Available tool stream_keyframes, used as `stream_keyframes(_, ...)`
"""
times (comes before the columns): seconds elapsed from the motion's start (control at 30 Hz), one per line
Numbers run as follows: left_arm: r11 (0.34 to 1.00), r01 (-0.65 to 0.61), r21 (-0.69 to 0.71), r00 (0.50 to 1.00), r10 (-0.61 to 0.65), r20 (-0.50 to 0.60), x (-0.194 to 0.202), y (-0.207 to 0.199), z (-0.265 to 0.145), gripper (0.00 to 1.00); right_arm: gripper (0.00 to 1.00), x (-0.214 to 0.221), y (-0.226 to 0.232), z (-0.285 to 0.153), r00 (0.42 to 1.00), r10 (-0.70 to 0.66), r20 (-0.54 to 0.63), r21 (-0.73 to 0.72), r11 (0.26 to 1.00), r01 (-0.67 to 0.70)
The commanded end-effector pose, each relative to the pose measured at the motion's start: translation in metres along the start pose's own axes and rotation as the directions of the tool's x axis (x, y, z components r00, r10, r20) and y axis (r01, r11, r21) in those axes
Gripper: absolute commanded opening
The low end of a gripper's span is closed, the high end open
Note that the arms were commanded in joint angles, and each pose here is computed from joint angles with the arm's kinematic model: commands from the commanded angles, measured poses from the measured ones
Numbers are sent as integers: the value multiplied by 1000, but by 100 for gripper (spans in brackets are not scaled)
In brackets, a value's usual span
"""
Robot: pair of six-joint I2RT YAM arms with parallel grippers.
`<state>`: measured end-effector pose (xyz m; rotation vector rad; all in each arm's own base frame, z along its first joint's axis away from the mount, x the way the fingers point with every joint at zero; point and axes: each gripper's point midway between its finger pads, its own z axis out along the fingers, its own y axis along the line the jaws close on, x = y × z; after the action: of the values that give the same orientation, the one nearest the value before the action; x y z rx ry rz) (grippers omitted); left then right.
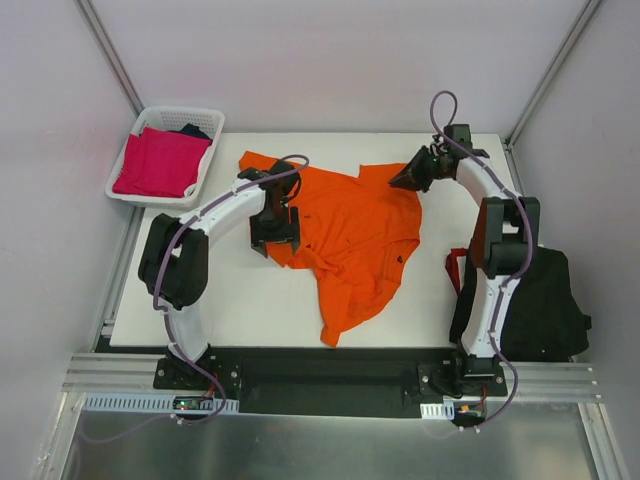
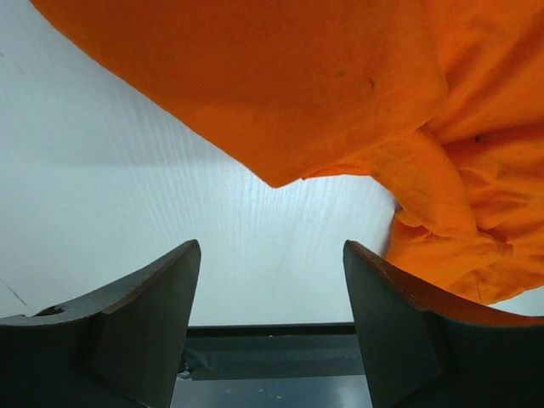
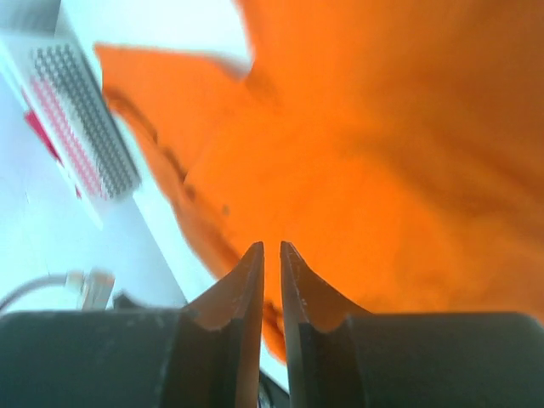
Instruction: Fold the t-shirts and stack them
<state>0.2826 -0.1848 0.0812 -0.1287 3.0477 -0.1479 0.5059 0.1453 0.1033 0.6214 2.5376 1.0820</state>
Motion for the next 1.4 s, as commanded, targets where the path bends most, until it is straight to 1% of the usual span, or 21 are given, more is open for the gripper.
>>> stream_keyframes(0.0,1000,-25,-18,999,25,33,-13,-4,12,68,16,63,55,-39,993,-96,-69,-111,990,88)
stream_keyframes(0.03,1000,-25,-13,999,25,33,-15,-6,15,68,16,80,58,-37,989,-113,-98,-107,989,102)
stream_keyframes(0.07,1000,-24,0,999,24,31,-17,-10,22,68,16,96,50,-37,985,-103,-136,-83,992,92)
stream_keyframes(0.13,1000,-20,10,999,19,28,-19,-13,28,67,16,117,55,-42,979,-131,-158,-82,989,119)
stream_keyframes(0.17,1000,-21,5,1000,21,21,-19,-13,33,67,16,128,48,-41,976,-117,-182,-67,992,107)
stream_keyframes(0.2,1000,-24,6,999,24,31,-23,-14,37,66,16,137,51,-43,973,-124,-196,-69,991,112)
stream_keyframes(0.37,999,-42,-12,999,42,32,-27,-12,51,65,16,158,53,-54,961,-146,-237,-55,989,137)
stream_keyframes(0.53,999,-43,-20,999,44,30,-26,-10,60,62,16,161,53,-58,956,-158,-247,-47,987,151)
stream_keyframes(0.67,999,-25,-20,999,25,27,-22,-8,60,51,16,163,51,-56,953,-156,-261,-41,988,151)
stream_keyframes(0.7,1000,-18,-20,1000,19,24,-21,-7,61,40,16,164,52,-56,951,-160,-266,-46,987,153)
stream_keyframes(0.77,1000,-13,-12,999,13,31,-21,-8,56,31,16,165,51,-53,948,-161,-275,-44,987,154)
stream_keyframes(0.83,1000,-7,-7,999,7,32,-19,-8,54,26,15,168,50,-49,943,-162,-289,-44,987,156)
stream_keyframes(1.0,1000,16,5,999,-16,39,-11,-6,42,25,15,176,51,-36,931,-178,-319,-54,984,170)
stream_keyframes(1.23,1000,24,-16,999,-24,30,0,3,24,31,15,180,54,-21,920,-186,-344,-78,983,169)
stream_keyframes(1.37,1000,20,-12,999,-19,41,-2,1,5,32,15,182,53,-12,917,-185,-355,-84,983,165)
